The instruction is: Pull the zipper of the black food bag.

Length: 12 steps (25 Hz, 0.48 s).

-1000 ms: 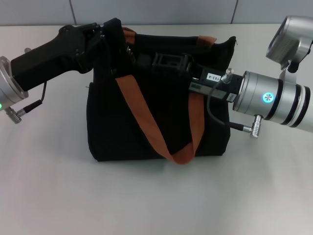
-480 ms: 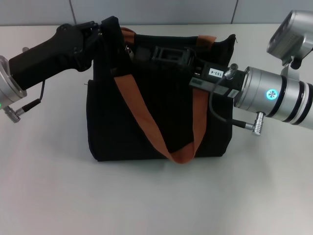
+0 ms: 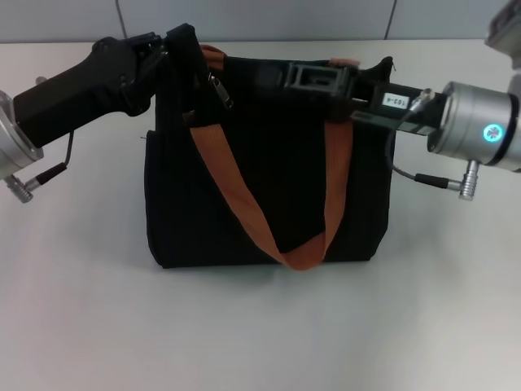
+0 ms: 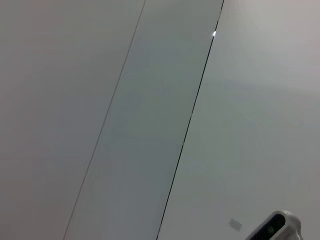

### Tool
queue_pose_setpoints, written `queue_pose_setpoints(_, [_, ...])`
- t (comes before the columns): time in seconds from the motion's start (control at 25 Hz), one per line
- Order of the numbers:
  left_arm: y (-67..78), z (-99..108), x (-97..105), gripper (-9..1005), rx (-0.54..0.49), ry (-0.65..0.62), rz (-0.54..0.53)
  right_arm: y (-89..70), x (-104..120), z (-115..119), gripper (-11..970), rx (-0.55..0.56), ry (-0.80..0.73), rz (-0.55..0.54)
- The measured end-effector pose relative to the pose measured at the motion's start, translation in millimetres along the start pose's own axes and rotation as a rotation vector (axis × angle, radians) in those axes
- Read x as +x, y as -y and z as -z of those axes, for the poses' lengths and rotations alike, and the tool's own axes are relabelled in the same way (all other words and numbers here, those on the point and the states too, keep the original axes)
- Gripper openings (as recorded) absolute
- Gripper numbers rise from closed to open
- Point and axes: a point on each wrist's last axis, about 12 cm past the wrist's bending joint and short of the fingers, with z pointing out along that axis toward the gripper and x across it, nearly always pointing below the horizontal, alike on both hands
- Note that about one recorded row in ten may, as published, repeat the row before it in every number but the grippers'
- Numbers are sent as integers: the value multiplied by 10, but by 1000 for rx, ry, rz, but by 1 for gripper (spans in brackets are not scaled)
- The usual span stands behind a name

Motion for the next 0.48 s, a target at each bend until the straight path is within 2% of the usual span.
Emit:
queue_pose_setpoints(0.2, [3,-28,-4,21,9,1,3,-40,-25,-162,277,-1,-89,33])
queue_pose_setpoints(0.48, [9,-46,-3,21,17,6,10,-10,-68,-159,270,42,-90,59])
